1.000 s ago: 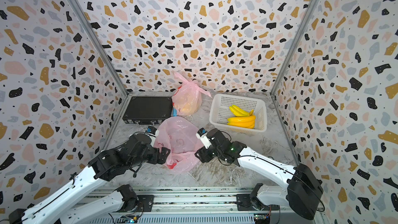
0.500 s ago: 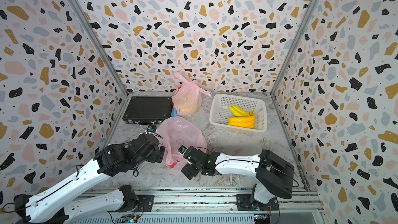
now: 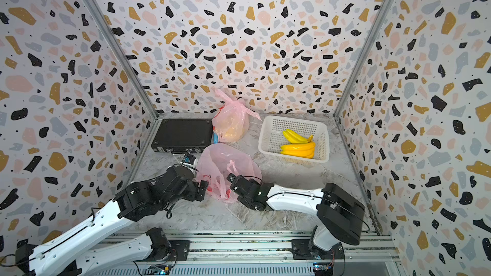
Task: Place the banana into a plastic bag & tie a knot
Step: Pick up the plastic bag at the center of the board.
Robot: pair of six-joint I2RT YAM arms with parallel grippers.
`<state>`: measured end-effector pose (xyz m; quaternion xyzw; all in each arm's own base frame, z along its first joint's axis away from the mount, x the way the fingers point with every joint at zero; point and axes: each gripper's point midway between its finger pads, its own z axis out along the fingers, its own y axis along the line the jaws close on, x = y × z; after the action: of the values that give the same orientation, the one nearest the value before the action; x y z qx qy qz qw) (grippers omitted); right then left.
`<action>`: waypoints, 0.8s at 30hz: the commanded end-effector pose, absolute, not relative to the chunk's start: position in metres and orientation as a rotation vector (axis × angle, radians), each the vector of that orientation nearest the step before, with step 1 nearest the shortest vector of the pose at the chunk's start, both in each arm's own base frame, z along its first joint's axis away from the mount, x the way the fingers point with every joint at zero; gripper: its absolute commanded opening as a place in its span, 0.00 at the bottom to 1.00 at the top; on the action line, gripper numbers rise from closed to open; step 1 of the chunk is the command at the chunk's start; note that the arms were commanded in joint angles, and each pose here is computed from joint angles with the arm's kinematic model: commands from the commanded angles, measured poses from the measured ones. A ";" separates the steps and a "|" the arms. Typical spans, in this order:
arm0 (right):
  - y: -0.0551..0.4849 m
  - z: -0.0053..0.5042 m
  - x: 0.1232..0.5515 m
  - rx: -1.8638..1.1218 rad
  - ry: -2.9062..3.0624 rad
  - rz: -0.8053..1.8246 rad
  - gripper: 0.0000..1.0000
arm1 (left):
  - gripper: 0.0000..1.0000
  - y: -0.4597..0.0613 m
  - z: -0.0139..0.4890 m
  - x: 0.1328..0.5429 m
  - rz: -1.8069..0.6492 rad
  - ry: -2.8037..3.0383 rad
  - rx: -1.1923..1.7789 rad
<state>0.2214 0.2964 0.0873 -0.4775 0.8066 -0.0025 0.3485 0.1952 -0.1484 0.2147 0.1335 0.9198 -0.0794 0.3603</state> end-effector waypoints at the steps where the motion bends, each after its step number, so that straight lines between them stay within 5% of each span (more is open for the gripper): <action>1: 0.300 0.107 0.232 -1.452 1.821 -0.056 0.00 | 0.99 -0.174 0.211 0.199 -0.312 2.352 0.408; 11: 0.268 0.130 0.293 -1.433 1.836 0.027 0.00 | 1.00 -0.219 0.204 0.202 -0.280 2.224 0.667; 24: 0.268 0.133 0.291 -1.447 1.856 0.127 0.00 | 1.00 -0.285 0.206 0.190 -0.155 1.759 1.219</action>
<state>0.2966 0.2652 0.1213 -0.5658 0.7328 0.0250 0.3772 0.1856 -0.2697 0.1851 0.4605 0.7762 -0.0664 0.4254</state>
